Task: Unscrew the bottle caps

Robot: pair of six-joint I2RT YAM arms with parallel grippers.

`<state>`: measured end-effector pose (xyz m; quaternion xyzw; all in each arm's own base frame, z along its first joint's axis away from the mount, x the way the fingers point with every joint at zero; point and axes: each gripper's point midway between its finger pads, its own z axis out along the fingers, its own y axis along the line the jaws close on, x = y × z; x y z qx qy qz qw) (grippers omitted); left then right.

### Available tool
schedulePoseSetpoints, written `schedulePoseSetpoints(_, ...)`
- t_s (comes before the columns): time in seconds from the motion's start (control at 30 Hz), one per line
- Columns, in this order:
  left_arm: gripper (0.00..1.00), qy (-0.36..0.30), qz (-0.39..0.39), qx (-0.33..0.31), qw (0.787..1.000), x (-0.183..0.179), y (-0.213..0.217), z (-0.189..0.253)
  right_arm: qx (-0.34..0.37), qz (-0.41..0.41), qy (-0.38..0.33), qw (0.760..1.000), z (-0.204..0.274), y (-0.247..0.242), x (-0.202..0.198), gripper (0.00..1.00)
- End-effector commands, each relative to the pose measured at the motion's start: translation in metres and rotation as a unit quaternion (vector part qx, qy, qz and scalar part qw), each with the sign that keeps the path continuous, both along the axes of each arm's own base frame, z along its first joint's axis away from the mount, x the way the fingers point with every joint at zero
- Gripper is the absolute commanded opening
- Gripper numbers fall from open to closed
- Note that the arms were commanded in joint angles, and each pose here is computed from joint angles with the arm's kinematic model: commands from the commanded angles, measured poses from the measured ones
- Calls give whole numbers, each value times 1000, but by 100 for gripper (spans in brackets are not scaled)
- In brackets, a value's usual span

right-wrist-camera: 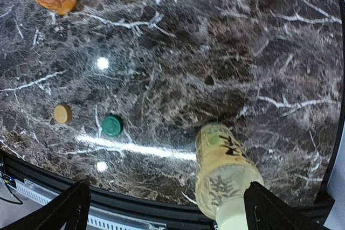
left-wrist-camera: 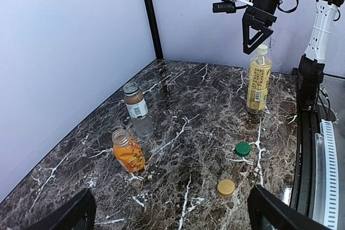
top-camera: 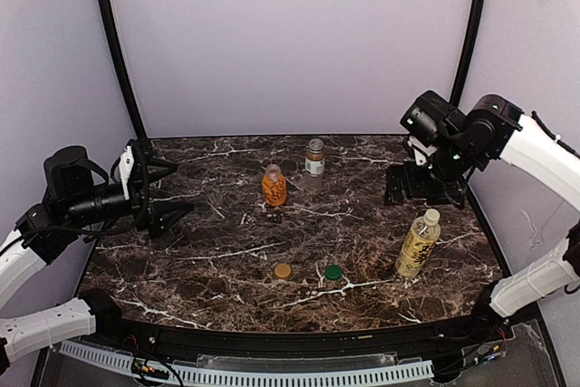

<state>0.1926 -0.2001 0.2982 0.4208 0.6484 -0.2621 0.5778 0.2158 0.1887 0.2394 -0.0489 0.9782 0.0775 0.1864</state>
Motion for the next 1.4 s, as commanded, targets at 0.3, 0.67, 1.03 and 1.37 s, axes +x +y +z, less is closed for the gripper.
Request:
schedulePoseSetpoints(0.3,99,12,-8,20,1000,-4,1,-22,-116,-82,26,990,-21,-72,-29,99)
schedulePoseSetpoints(0.67,99,6,-4,22,1000,-2,3,-20,-137,-95,44,985,-32,-85,-24,99)
schedulePoseSetpoints(1.03,99,2,-2,21,1000,-1,3,-18,-129,-104,87,982,-55,-88,-45,93)
schedulePoseSetpoints(1.37,99,0,-2,21,1000,0,2,-16,-93,-84,80,989,-58,-73,-41,94)
